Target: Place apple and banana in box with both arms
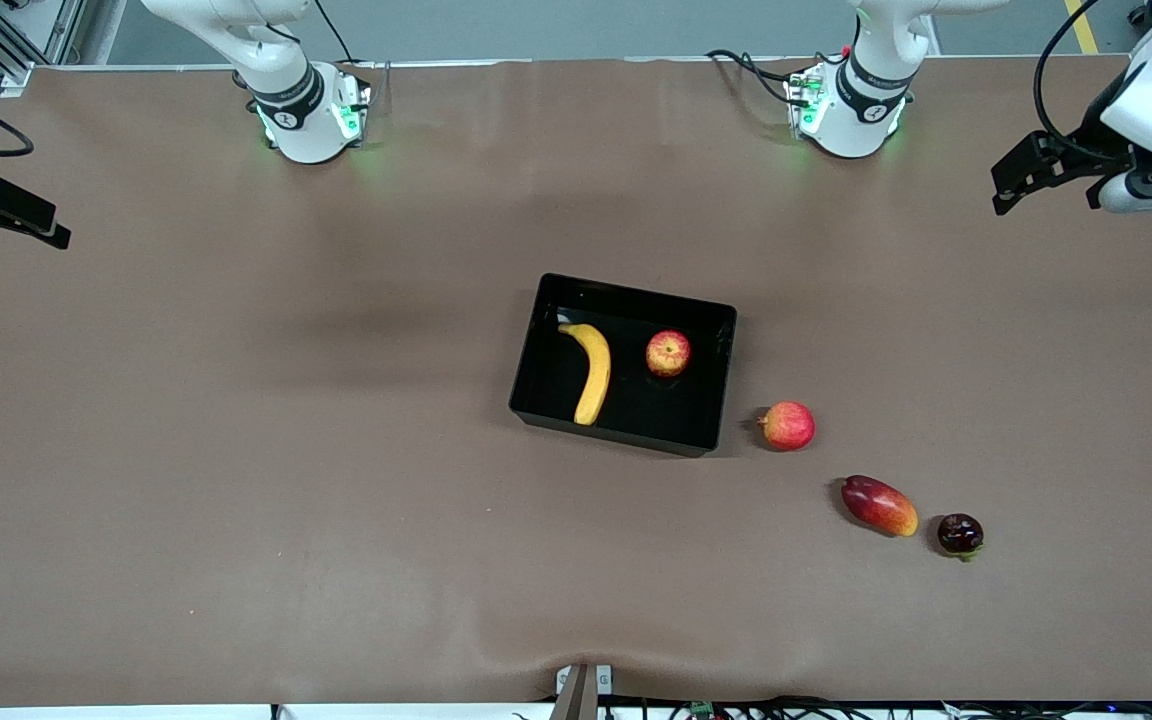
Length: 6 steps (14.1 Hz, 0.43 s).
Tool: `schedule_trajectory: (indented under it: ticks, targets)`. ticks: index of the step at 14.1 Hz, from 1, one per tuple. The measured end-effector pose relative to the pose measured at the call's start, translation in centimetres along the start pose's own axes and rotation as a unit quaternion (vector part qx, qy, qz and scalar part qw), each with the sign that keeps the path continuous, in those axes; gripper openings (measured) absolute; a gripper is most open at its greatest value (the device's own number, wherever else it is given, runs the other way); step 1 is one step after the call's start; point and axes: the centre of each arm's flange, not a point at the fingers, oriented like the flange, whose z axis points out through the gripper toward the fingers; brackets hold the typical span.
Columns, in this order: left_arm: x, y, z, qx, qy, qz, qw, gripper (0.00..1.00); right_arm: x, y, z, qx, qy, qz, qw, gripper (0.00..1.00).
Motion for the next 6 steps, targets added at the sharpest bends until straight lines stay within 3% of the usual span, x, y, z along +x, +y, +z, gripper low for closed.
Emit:
schedule_trajectory:
  ticks: [6]
  targets:
    - [1.01, -1.36, -0.53, -0.005, 0.006, -0.012, 1.000, 1.00, 0.00, 0.01, 0.00, 0.000, 0.000, 0.000, 1.000, 1.00]
